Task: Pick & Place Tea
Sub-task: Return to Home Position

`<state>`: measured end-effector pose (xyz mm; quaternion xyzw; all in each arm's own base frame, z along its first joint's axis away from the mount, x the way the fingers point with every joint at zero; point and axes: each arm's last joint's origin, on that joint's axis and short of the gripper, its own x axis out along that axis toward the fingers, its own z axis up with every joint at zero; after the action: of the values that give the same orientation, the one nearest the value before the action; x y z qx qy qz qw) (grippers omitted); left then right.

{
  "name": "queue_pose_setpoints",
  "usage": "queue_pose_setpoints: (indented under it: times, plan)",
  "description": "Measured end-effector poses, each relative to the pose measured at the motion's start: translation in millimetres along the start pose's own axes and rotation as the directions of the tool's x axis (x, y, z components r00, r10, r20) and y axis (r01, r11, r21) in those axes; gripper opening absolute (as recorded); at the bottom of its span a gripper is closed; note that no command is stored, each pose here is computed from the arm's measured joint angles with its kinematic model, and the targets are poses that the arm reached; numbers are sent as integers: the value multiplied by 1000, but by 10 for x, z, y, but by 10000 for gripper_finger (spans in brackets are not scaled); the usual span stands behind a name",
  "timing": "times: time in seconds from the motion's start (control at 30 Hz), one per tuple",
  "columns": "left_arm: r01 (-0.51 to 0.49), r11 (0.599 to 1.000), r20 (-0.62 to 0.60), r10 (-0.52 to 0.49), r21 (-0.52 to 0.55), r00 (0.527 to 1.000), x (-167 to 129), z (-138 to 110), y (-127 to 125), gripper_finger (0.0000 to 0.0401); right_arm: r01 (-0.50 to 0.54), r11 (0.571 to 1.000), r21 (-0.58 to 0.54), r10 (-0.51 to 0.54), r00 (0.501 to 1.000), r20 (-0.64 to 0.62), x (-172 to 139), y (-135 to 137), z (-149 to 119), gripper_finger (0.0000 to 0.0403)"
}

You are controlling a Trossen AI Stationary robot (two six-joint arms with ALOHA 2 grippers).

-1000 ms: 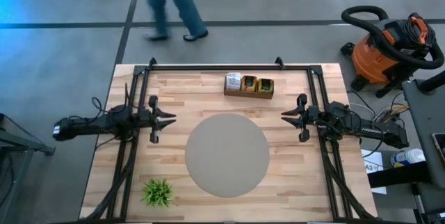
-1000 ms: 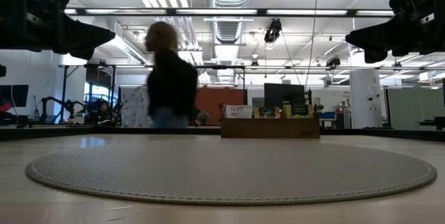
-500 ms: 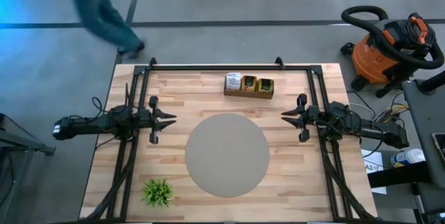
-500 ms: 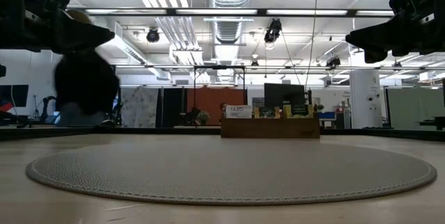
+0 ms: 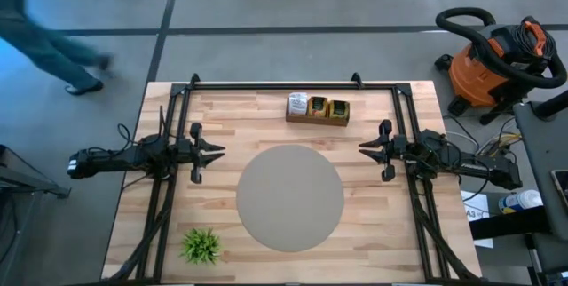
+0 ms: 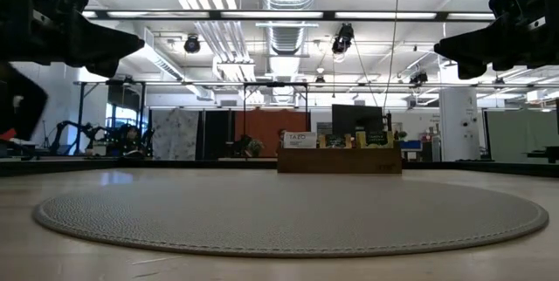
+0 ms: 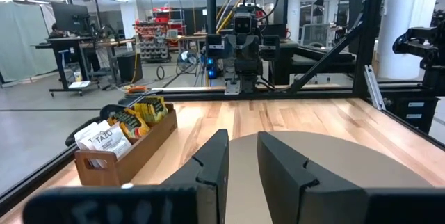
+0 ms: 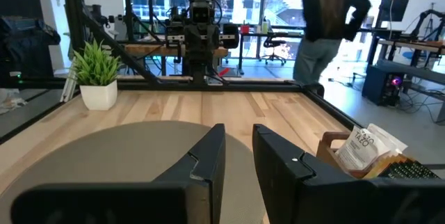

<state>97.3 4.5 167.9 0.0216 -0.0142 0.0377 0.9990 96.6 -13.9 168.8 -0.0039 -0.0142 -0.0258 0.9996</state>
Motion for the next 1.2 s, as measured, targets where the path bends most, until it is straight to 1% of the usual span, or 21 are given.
queue_pose_setpoints:
  times: [1.2]
  plan:
    - [3,1000,17,-3,0,1000,0,17,-1,74,0,1000,1,0,1000,1,0,0,2,72]
